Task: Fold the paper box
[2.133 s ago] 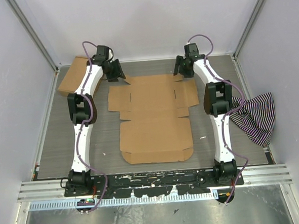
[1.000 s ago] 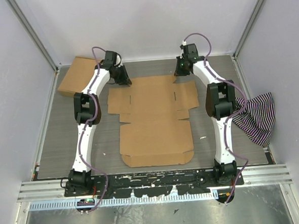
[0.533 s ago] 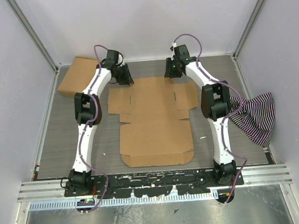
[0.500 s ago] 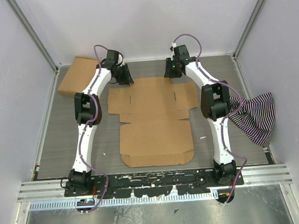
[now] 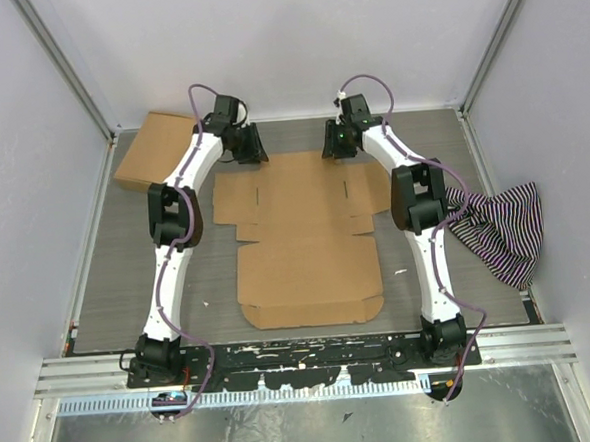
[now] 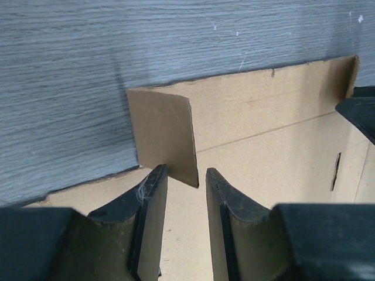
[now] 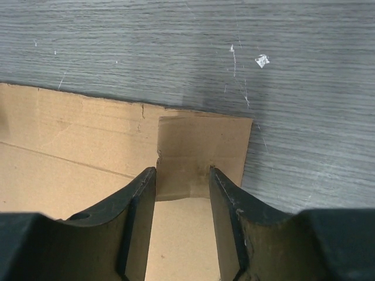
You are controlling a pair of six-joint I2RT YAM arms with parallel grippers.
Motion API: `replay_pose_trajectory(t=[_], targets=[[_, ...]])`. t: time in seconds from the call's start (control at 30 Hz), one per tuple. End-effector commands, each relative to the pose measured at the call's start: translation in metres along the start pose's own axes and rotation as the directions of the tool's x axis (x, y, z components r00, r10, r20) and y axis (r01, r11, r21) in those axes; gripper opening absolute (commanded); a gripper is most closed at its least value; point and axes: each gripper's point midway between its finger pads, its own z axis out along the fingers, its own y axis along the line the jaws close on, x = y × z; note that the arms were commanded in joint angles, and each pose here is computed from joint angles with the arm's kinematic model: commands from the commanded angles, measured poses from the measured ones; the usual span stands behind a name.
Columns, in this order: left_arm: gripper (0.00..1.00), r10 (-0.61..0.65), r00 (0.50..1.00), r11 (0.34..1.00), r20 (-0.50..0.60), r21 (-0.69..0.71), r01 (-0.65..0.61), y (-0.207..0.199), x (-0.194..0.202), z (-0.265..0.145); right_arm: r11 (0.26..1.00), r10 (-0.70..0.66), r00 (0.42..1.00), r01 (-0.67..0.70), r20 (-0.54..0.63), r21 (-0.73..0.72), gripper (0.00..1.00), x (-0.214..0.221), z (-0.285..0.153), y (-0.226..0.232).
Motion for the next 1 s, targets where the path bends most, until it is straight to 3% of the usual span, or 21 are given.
replay_pose_trajectory(t=[0.0, 0.3, 0.7, 0.83, 0.97], targets=[[0.39, 0.038, 0.994, 0.996, 0.104, 0.071, -0.045, -0.037, -0.032, -0.032, 1.0, -0.002, 1.0, 0.002, 0.001, -0.024, 0.46, 0.001, 0.012, 0.003], [0.41, 0.019, 0.991, 0.991, 0.13, 0.125, -0.036, -0.053, -0.038, -0.022, 1.0, 0.023, 0.999, -0.024, -0.033, -0.019, 0.46, 0.019, 0.019, -0.002], [0.39, -0.064, 0.997, 0.994, 0.032, 0.094, 0.061, -0.021, -0.007, 0.035, 0.999, 0.032, 0.998, -0.032, -0.046, -0.008, 0.5, 0.026, 0.015, -0.004], [0.37, -0.056, 0.998, 0.994, 0.039, 0.095, 0.052, -0.026, -0.011, 0.017, 1.0, 0.029, 0.998, -0.029, -0.05, -0.001, 0.5, 0.028, 0.017, -0.006], [0.38, -0.014, 0.987, 0.998, 0.16, 0.061, 0.005, -0.031, -0.041, -0.03, 0.999, 0.035, 0.997, -0.035, -0.071, 0.006, 0.47, 0.032, 0.023, -0.009]])
